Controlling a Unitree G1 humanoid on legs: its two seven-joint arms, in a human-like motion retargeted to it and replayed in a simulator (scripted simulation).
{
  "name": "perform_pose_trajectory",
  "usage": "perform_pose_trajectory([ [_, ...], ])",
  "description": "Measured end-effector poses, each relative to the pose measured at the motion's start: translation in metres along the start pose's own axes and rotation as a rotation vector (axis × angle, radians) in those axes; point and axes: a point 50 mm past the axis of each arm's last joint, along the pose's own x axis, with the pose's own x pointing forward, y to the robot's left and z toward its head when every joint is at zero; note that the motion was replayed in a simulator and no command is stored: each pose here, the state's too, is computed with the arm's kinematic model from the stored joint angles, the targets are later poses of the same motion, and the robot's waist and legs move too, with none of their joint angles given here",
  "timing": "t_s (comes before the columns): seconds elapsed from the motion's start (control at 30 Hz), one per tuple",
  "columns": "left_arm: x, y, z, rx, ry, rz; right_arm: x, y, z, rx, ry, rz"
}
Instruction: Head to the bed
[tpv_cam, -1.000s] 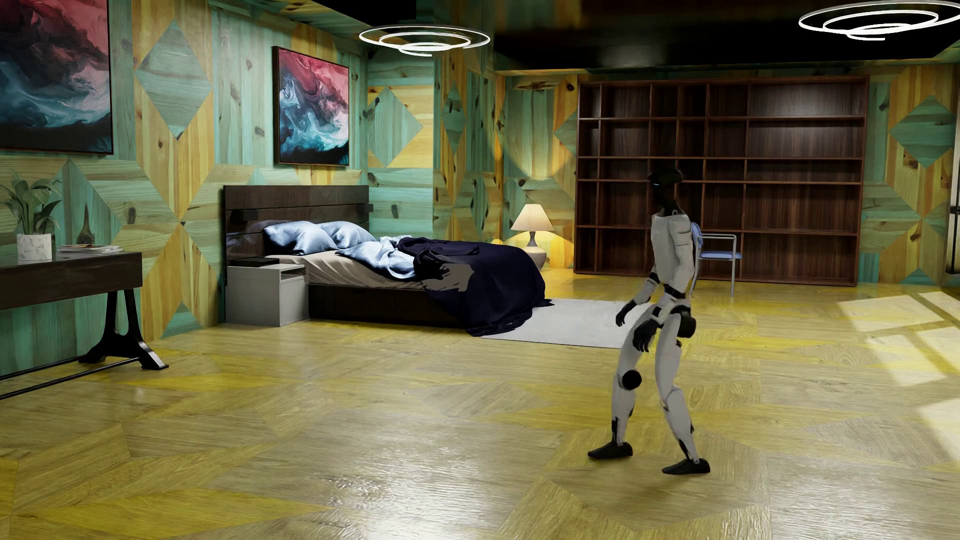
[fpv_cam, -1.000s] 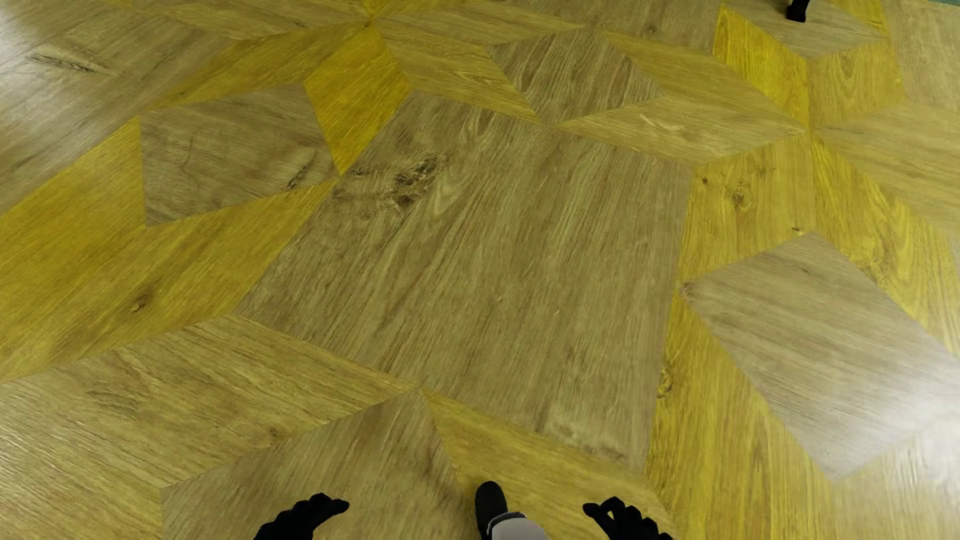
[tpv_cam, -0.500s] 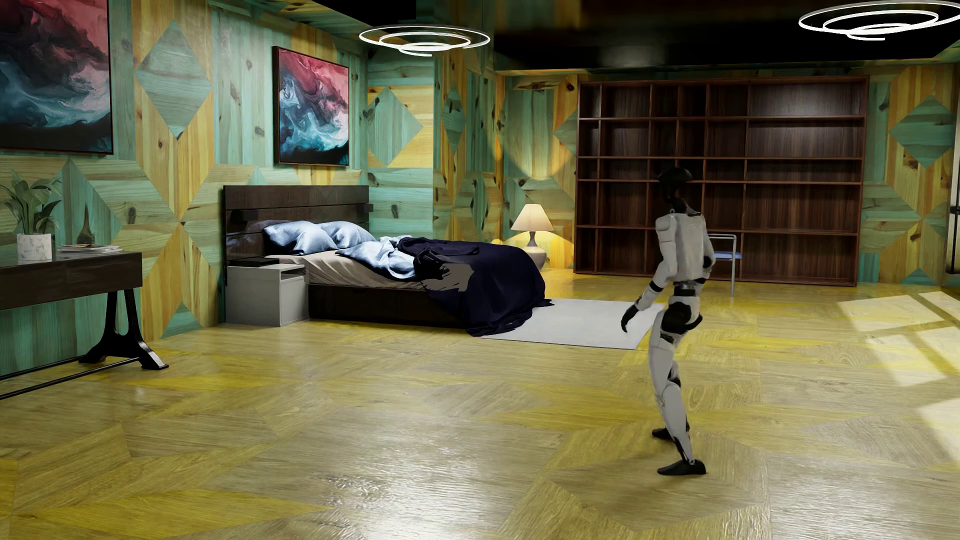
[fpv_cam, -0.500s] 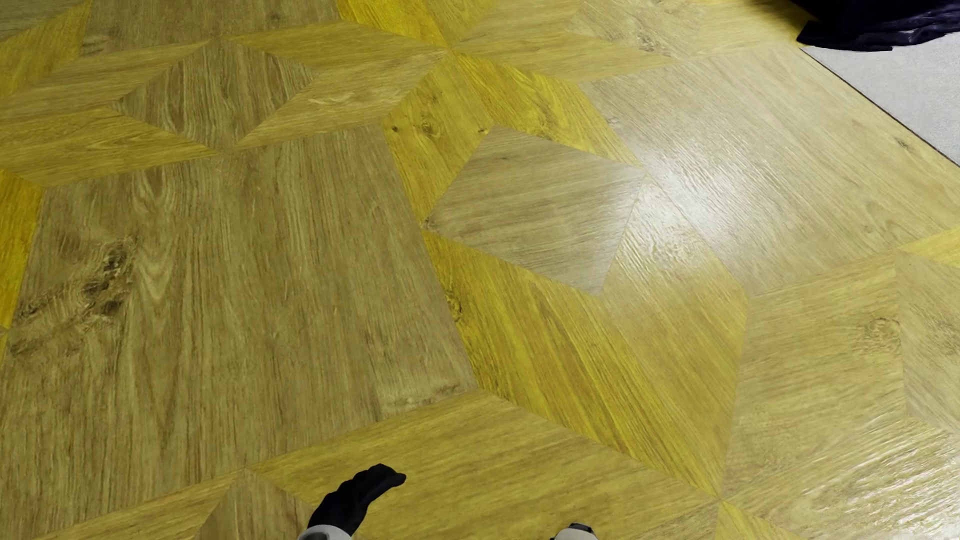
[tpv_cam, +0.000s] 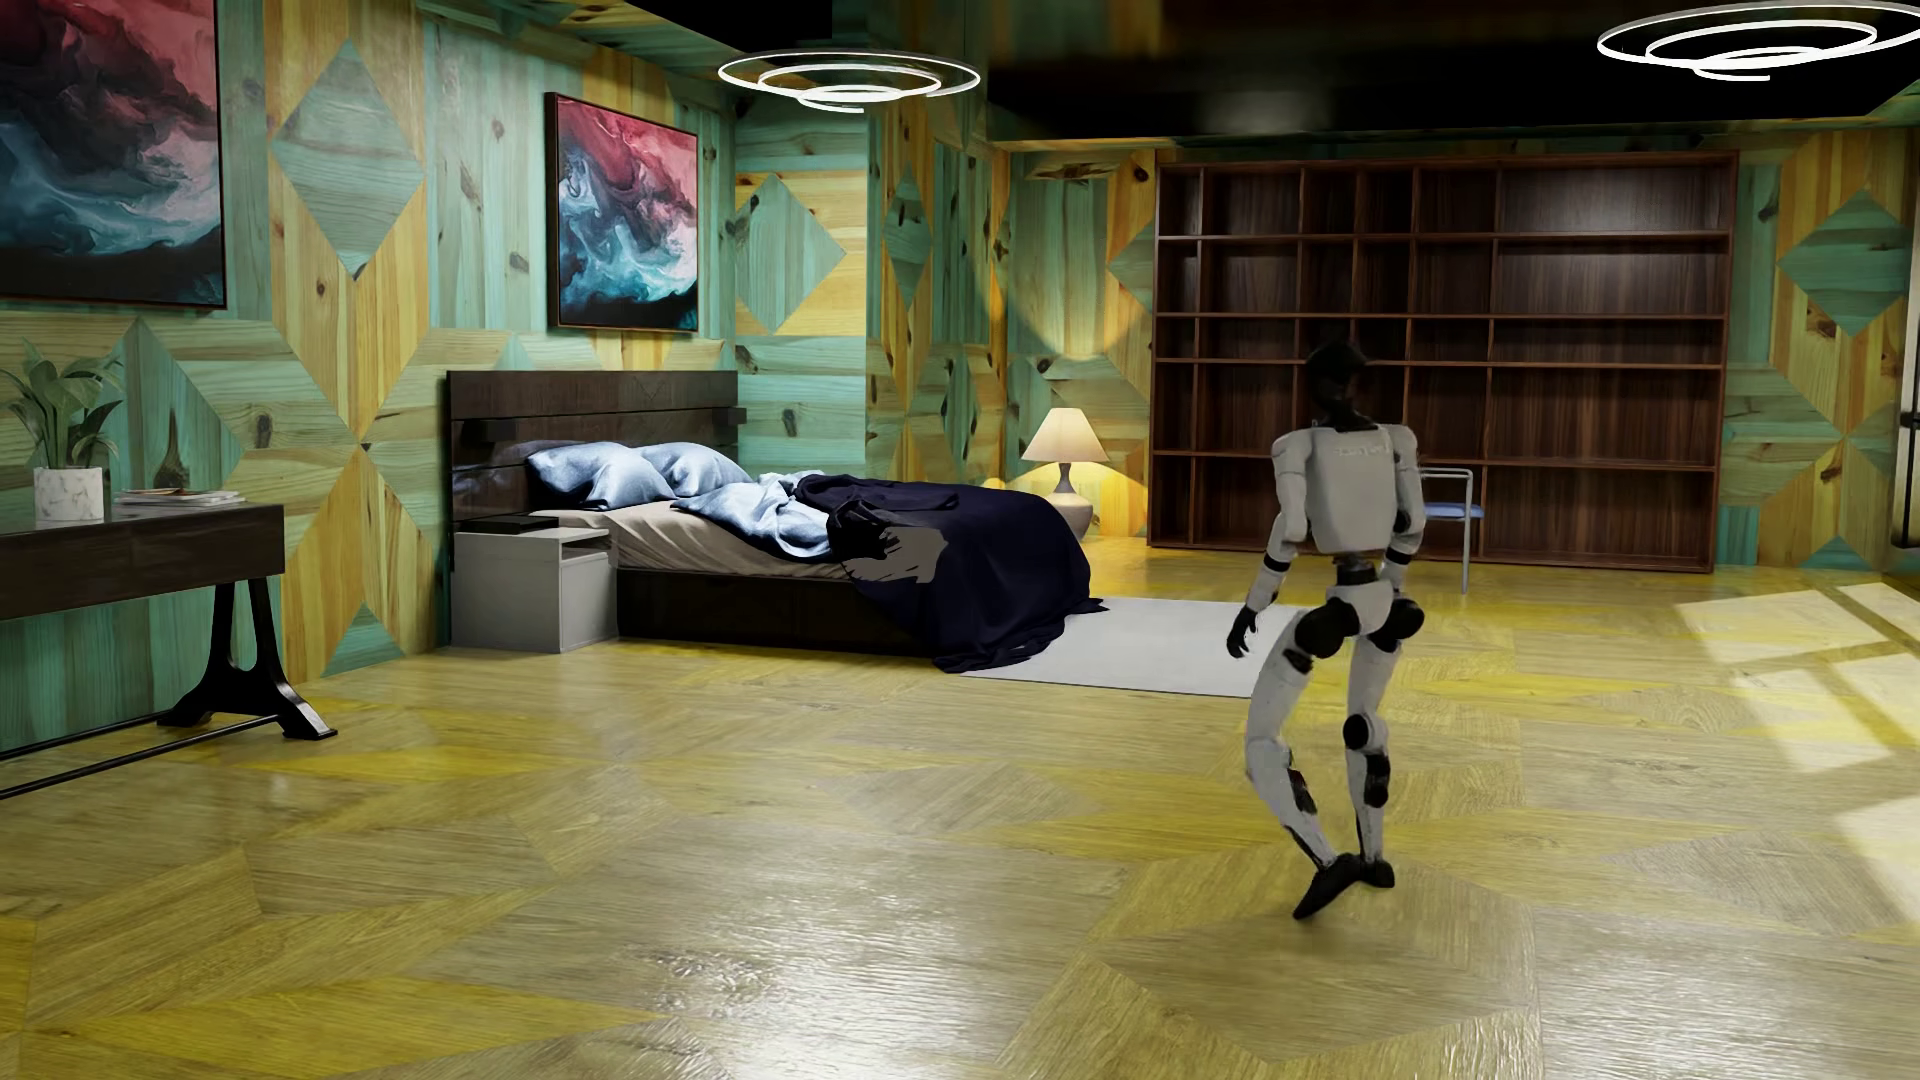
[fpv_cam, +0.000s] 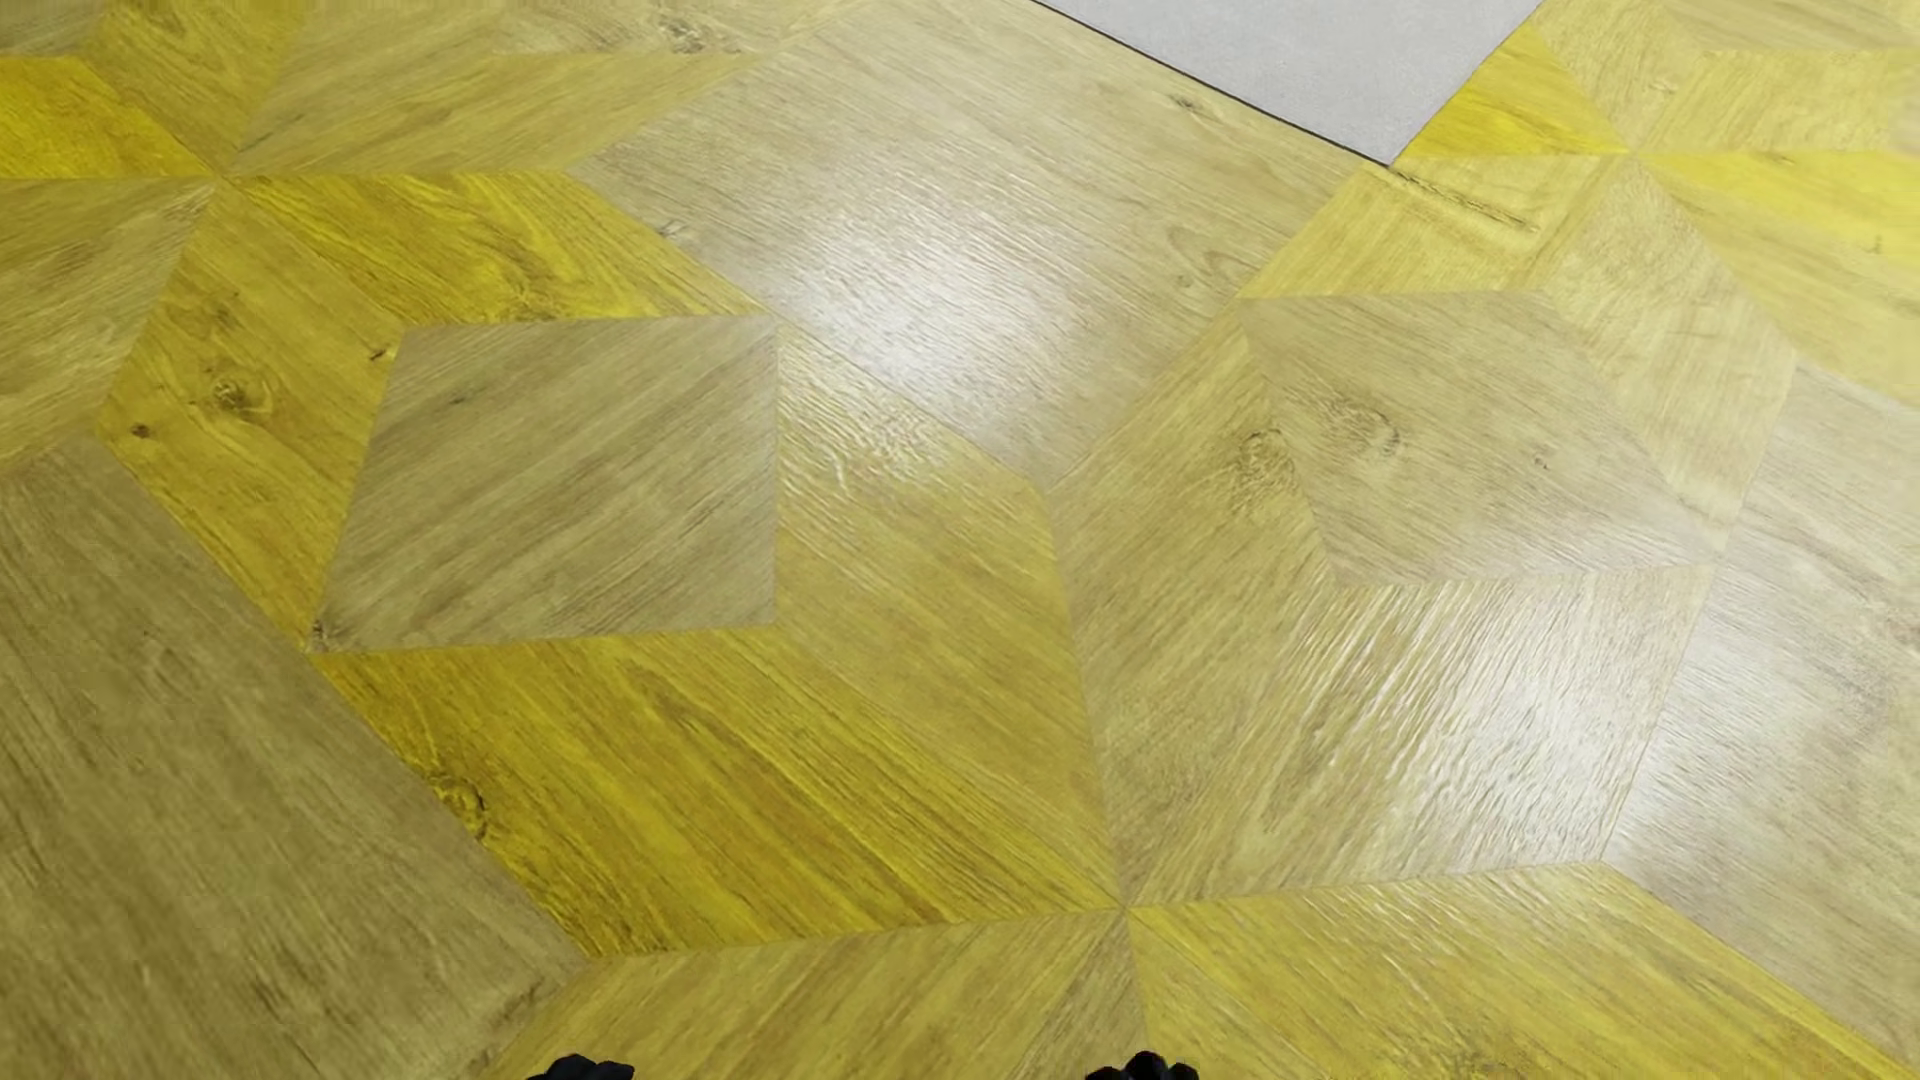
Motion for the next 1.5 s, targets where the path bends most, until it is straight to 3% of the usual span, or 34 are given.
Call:
perform_pose_trajectory([
  [0.07,-0.01,-0.007,-0.009,-0.054,0.029,0.008,0.01,-0.022,0.018,-0.028,-0.096,-0.081],
  [0.23,-0.032,-0.036,-0.017,-0.103,0.057,-0.076,0.01,-0.091,0.069,0.159,-0.327,-0.392],
  [0.33,-0.041,-0.053,-0.02,-0.12,0.081,-0.149,0.002,-0.113,0.092,0.231,-0.442,-0.455],
  [0.4,-0.044,-0.06,-0.026,-0.089,0.108,-0.202,0.003,-0.109,0.104,0.201,-0.477,-0.392],
  [0.47,-0.046,-0.065,-0.034,-0.115,0.181,-0.211,0.01,-0.09,0.105,0.071,-0.464,-0.261],
  [0.53,-0.043,-0.067,-0.039,-0.165,0.263,-0.186,0.02,-0.058,0.079,-0.063,-0.321,-0.091],
  [0.63,-0.027,-0.054,-0.028,-0.26,0.307,-0.107,0.016,-0.007,0.023,-0.115,-0.027,0.164],
  [0.7,-0.014,-0.04,-0.007,-0.319,0.232,-0.041,0.009,0.006,0.007,-0.311,-0.08,0.31],
  [0.77,-0.008,-0.034,0.012,-0.307,0.117,-0.001,0.002,0.003,-0.007,-0.41,-0.17,0.315],
  [0.9,0.012,-0.012,0.043,-0.216,-0.024,0.042,-0.018,-0.003,-0.046,-0.03,-0.004,0.147],
  [0.97,0.019,-0.002,0.056,-0.173,-0.058,0.054,-0.026,0.006,-0.054,0.076,0.097,0.086],
  [1.27,0.028,0.022,0.085,-0.001,-0.228,0.066,-0.039,0.044,-0.055,0.09,0.175,0.249],
  [1.4,0.021,-0.009,0.058,0.05,-0.113,-0.06,-0.038,0.056,-0.054,0.097,0.25,0.313],
  [1.5,0.014,-0.024,0.05,0.312,-0.217,-0.233,-0.022,0.044,-0.035,0.103,0.205,0.274],
])
